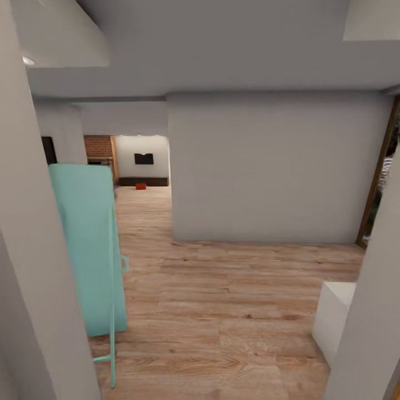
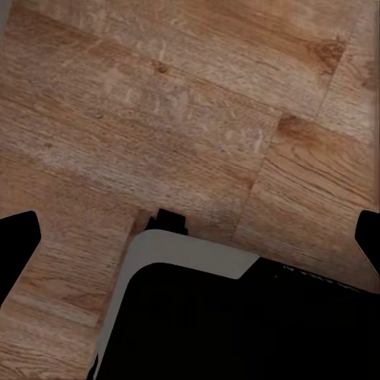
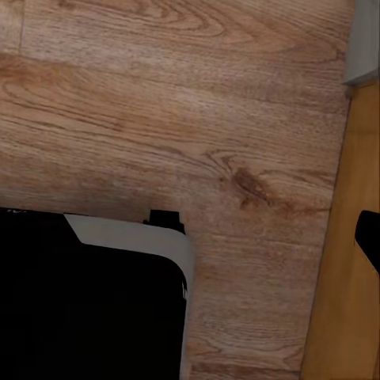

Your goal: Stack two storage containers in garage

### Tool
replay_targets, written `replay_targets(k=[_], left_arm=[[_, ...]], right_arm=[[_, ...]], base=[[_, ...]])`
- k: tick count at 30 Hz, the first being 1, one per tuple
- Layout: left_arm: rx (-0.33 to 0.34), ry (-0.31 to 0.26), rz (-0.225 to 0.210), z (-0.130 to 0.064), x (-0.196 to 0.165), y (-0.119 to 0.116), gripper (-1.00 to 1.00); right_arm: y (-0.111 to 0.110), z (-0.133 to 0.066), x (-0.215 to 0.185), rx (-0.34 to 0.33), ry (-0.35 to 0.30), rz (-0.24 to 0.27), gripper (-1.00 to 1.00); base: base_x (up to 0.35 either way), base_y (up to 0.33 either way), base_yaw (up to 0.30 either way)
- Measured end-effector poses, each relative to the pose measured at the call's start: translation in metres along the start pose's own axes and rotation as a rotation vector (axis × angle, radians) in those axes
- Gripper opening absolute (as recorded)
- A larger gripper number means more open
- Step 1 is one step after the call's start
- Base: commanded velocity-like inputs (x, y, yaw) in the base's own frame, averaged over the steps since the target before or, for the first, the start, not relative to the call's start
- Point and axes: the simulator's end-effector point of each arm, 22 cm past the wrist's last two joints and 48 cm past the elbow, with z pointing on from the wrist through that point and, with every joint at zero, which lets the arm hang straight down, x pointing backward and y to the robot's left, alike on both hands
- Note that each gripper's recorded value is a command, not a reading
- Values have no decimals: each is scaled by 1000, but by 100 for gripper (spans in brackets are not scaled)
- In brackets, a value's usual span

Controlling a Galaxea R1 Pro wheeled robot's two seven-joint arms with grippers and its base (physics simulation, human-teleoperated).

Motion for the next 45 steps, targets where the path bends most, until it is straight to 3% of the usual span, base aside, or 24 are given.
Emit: replay_targets(k=[45], left_arm=[[5, -8, 1, 0, -1, -4, 100]], right_arm=[[0, 0, 0, 0, 2, 3, 100]], base=[[322, 0, 0]])
